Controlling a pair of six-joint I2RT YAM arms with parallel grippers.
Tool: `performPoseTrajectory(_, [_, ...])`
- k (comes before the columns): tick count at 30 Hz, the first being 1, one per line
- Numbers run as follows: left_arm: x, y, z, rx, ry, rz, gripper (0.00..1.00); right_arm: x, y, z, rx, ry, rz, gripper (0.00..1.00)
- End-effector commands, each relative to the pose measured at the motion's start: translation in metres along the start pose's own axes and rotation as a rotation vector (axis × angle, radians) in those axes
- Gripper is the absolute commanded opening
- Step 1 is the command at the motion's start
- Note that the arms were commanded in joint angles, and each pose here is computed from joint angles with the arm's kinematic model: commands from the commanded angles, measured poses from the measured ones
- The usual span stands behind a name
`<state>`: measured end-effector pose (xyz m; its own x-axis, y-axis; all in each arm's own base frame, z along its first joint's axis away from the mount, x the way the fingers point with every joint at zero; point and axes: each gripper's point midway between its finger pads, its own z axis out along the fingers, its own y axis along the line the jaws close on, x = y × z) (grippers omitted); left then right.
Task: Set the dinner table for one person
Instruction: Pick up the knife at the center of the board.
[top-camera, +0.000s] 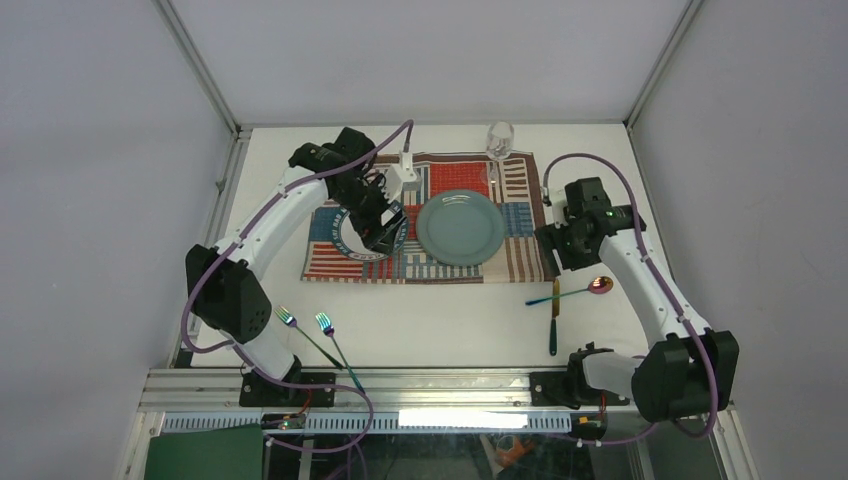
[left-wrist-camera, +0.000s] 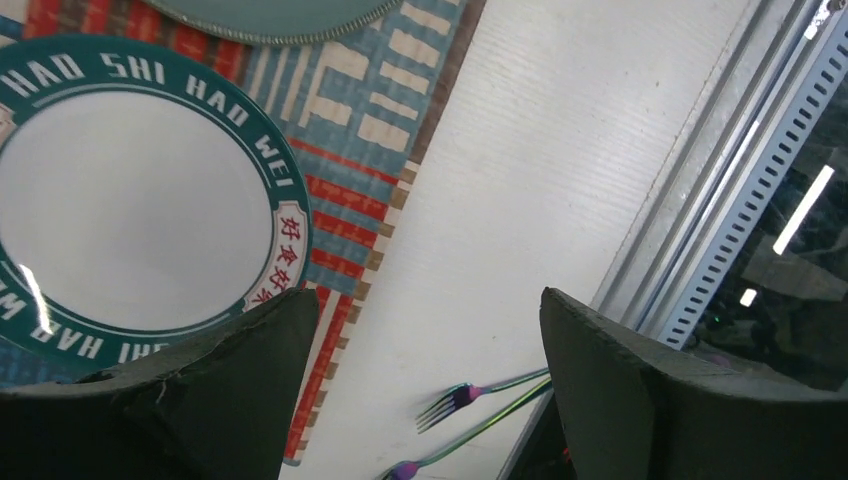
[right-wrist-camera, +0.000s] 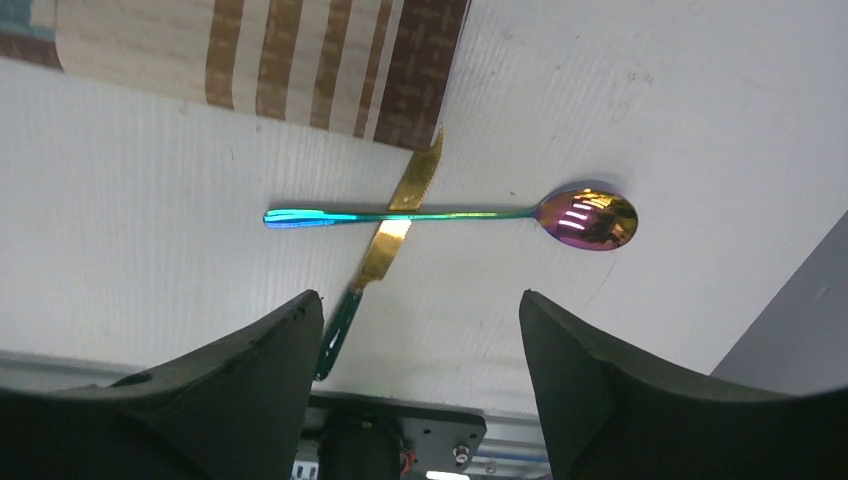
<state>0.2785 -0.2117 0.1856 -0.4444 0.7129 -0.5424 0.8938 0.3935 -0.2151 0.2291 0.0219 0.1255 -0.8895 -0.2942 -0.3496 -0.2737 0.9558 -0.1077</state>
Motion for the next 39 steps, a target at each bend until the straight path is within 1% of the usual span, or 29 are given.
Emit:
performPoseTrajectory(1, [0.015, -0.014, -0.01, 0.025, 0.02, 0.044, 0.84, 0.037, 0.005, -0.012, -0.068, 0.124, -0.141, 0.76])
performPoseTrajectory(5, [0.023, -0.015, -0.015, -0.01, 0.029, 0.05, 0.86, 0.066, 0.019, -0.02, -0.173, 0.202, -0.228, 0.79])
performPoseTrajectory(8, [0.024, -0.015, -0.018, -0.025, 0.03, 0.044, 0.86, 0.077, 0.018, -0.022, -0.177, 0.213, -0.275, 0.79])
performPoseTrajectory(10, [0.025, -0.017, -0.018, -0.024, 0.023, 0.044, 0.86, 0.079, 0.019, -0.019, -0.172, 0.17, -0.286, 0.79])
performPoseTrajectory(14, [0.027, -0.015, -0.013, -0.026, 0.024, 0.035, 0.87, 0.076, 0.039, -0.021, -0.241, 0.031, -0.268, 0.8])
performPoseTrajectory(17, [0.026, -0.012, -0.009, -0.023, 0.028, 0.026, 0.86, 0.072, 0.034, -0.012, -0.188, -0.003, -0.223, 0.8])
performPoseTrajectory(20, [0.021, -0.007, -0.009, -0.031, 0.029, 0.022, 0.86, 0.084, 0.041, -0.003, -0.216, 0.056, -0.211, 0.79])
performPoseTrajectory(21, [0.02, -0.006, -0.01, -0.039, 0.032, 0.021, 0.86, 0.084, 0.04, -0.003, -0.209, 0.057, -0.208, 0.8])
performPoseTrajectory(23, [0.018, -0.004, -0.011, -0.045, 0.033, 0.017, 0.86, 0.084, 0.039, -0.004, -0.205, 0.055, -0.206, 0.84])
performPoseTrajectory(24, [0.018, -0.004, -0.011, -0.045, 0.033, 0.015, 0.86, 0.084, 0.04, -0.005, -0.213, 0.06, -0.213, 0.85])
performPoseTrajectory(28, [0.015, -0.003, -0.01, -0.042, 0.032, 0.009, 0.86, 0.086, 0.041, 0.002, -0.216, 0.097, -0.25, 0.8])
performPoseTrajectory(33, [0.013, 0.0, -0.004, -0.029, 0.04, -0.005, 0.85, 0.072, 0.036, 0.009, -0.176, 0.125, -0.29, 0.81])
performPoseTrajectory(39, [0.01, 0.002, -0.006, -0.036, 0.035, -0.006, 0.85, 0.076, 0.033, 0.026, -0.168, 0.219, -0.303, 0.8])
